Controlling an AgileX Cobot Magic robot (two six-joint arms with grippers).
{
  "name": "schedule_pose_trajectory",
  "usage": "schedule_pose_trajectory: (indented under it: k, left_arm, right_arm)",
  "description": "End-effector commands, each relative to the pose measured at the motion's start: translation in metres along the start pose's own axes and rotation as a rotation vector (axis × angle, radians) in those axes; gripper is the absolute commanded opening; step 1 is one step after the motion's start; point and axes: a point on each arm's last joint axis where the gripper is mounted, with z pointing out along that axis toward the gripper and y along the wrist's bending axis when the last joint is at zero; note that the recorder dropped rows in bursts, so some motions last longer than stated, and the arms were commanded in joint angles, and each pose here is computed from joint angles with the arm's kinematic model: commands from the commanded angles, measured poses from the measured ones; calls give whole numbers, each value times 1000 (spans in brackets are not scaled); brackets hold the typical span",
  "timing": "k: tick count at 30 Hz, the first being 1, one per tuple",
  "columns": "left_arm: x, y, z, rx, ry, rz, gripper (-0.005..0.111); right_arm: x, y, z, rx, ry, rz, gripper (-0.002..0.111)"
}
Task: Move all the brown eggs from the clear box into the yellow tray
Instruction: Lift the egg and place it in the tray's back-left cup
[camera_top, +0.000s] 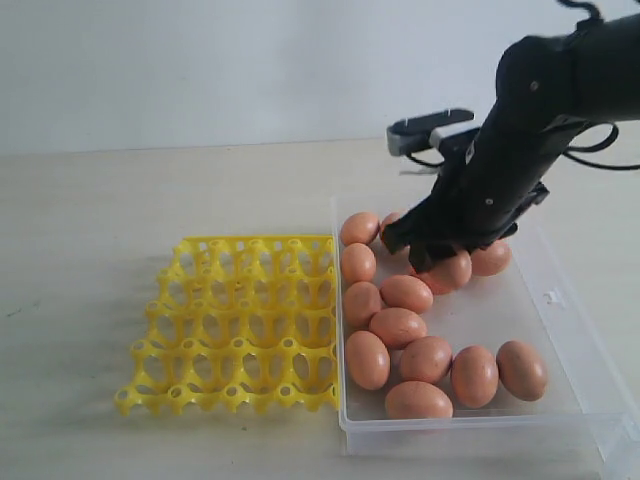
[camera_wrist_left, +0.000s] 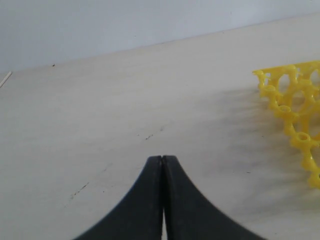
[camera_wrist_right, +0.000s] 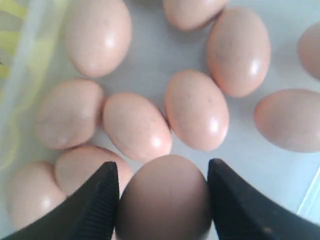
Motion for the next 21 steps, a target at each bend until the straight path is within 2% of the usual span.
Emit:
schedule_pose_trajectory:
  k: [1,5,8,11,15,17,21]
  left_arm:
    - [-2,0,0,-1,-12,-5,0]
    - [-2,0,0,-1,-12,-5,0]
    - [-2,0,0,-1,-12,-5,0]
    - [-2,0,0,-1,-12,-5,0]
    - [-2,0,0,-1,-12,-5,0]
    - [-2,0,0,-1,-12,-5,0]
    - [-2,0,0,-1,-12,-5,0]
  right_arm:
    - [-8,17,-50,-28,-217,-43,0]
    - [-24,58,-75,-102,-499,-96,0]
    - [-34,104,-59,-165,-651,-179,0]
    - [-44,135,-31,-218,-792,-181,0]
    - [-49,160,7,-263,-935,-219,0]
    - [-52,165,23,-316,-1000,-177,0]
    - [-58,171,49,-334,-949,-156,0]
